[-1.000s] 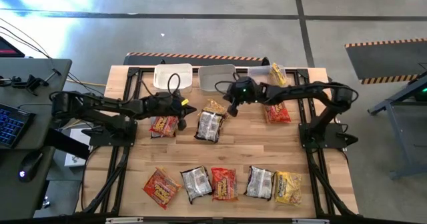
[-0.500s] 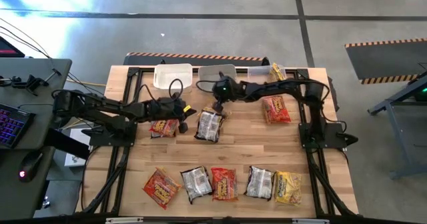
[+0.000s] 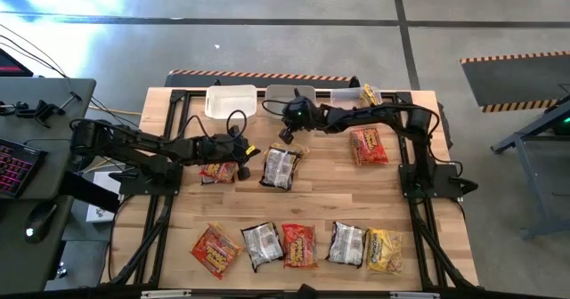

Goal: Sort Maruchan noodles
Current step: Adjust the gray bin, then put the orange noodle pack into the white bin

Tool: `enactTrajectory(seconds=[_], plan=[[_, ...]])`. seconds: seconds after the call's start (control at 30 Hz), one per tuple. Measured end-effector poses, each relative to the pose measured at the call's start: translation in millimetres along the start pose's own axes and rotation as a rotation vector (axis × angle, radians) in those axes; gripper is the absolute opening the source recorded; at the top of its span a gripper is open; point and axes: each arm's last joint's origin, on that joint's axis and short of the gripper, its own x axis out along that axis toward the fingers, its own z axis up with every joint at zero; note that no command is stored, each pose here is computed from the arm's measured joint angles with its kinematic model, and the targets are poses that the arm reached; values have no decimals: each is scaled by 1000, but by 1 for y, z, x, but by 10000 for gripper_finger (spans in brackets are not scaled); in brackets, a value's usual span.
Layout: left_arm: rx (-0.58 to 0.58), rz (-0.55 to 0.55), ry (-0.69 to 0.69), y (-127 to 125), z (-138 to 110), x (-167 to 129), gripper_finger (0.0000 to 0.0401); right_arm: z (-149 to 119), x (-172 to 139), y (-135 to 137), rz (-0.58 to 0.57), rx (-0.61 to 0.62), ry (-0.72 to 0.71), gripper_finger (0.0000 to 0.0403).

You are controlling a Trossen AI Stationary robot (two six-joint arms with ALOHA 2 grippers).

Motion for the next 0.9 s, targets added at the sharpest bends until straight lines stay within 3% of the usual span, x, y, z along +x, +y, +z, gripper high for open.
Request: enactTrajectory(seconds=[0.33, 0.57, 0.73, 0.9], plan=[[-5, -23, 3, -5, -1, -1, 0, 30, -38, 32, 68, -210, -231, 0], [19, -69, -11, -17, 0, -4, 0, -14, -45, 42, 118, -189, -493, 0], [23, -162, -37, -27, 2, -7, 0, -39, -69, 41, 200, -129, -593, 0], [-14, -235, -41, -36, 3, -10, 0, -50, -98, 41, 216, -134, -596, 0]])
